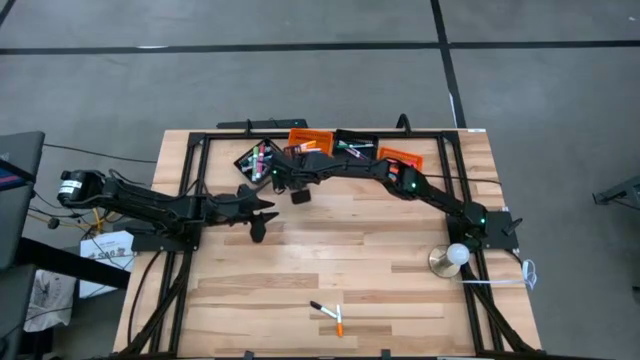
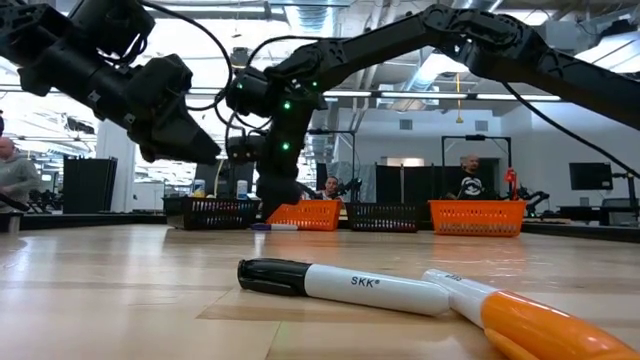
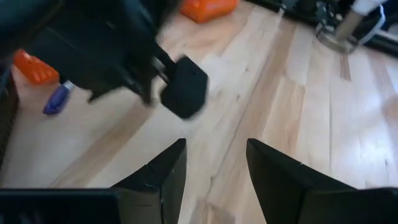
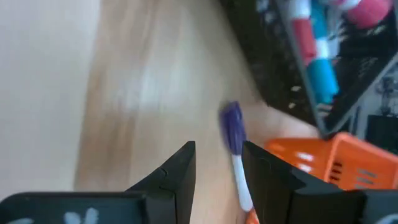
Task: Pick & Place Markers
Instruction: Put the small purple highlighter into the left orange bin
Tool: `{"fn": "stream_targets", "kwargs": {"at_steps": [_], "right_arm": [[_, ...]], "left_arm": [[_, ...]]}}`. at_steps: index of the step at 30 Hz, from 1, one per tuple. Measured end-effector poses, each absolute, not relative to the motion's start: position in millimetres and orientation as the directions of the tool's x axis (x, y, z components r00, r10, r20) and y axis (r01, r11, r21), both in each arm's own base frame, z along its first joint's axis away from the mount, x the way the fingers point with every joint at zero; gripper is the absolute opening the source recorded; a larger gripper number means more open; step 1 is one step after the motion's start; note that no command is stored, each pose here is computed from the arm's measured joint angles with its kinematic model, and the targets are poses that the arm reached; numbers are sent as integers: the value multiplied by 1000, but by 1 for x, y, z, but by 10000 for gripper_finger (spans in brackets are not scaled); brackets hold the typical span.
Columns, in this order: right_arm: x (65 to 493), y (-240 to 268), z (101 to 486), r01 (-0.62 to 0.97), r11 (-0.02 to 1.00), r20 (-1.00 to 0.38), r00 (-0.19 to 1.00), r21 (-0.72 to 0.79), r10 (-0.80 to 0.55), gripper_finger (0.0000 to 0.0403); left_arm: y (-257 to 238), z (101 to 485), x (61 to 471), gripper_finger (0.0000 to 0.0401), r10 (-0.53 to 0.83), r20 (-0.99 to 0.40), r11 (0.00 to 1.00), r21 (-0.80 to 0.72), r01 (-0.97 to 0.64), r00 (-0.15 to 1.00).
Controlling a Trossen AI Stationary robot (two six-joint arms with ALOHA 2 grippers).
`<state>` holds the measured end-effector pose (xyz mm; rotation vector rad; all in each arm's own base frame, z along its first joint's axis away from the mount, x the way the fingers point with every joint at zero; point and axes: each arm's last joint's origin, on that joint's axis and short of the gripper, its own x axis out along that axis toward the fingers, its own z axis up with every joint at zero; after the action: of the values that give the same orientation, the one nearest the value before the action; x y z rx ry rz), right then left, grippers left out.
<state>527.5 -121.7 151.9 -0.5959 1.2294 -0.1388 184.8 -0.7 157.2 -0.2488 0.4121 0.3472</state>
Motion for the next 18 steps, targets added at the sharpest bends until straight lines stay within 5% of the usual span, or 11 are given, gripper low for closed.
{"fn": "stream_targets", "kwargs": {"at_steps": [18], "right_arm": [[525,-131,143,-226,877,-873,362,-424,-328,122]], "left_arm": [[-1,150,181,148,253,-504,934,-96,-345,826]]}}
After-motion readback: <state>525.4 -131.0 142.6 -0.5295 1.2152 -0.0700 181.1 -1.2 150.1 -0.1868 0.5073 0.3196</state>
